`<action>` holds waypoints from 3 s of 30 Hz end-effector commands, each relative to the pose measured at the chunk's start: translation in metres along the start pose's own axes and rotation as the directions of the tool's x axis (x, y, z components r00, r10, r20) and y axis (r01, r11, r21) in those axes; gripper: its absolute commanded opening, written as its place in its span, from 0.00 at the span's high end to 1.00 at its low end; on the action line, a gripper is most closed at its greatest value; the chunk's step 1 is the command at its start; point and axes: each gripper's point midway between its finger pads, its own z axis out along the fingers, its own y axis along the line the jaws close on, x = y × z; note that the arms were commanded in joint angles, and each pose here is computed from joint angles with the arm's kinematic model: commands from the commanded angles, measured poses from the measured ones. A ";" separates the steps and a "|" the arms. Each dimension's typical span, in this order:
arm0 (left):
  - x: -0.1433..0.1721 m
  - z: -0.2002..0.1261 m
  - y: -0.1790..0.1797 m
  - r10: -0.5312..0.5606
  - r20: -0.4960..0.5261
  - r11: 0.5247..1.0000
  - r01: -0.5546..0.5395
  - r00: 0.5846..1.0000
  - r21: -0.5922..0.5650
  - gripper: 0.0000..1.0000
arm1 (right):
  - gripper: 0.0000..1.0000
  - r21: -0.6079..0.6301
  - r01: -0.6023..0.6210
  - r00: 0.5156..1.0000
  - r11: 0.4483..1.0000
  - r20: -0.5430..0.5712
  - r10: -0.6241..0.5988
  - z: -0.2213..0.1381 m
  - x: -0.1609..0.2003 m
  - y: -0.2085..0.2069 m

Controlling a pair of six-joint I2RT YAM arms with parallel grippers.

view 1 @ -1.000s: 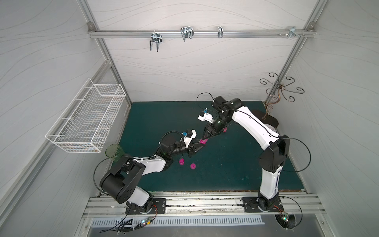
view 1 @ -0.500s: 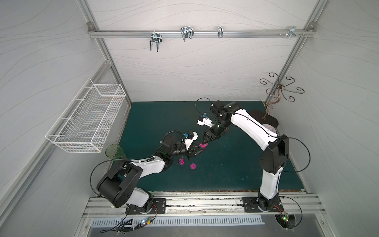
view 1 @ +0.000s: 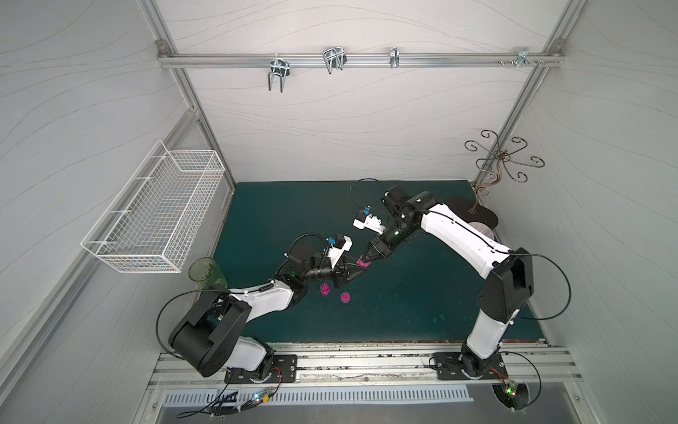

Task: Close the paint jar lid
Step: Close the lid on the paint jar.

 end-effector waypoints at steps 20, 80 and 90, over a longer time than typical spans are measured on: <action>-0.082 -0.019 -0.051 0.416 0.199 0.906 -0.423 0.887 -0.008 1.00 | 0.75 -0.195 0.199 0.976 0.960 -0.052 -0.213 0.019 0.029 0.040; -0.153 -0.059 -0.010 0.615 0.292 0.739 -0.407 0.733 -0.536 1.00 | 0.64 -0.388 0.134 0.989 0.912 -0.001 -0.146 0.043 0.033 0.087; -0.154 -0.064 0.002 0.653 0.237 0.671 -0.403 0.720 -0.622 1.00 | 0.70 -0.308 -0.099 0.989 0.946 -0.137 0.059 0.060 0.035 0.064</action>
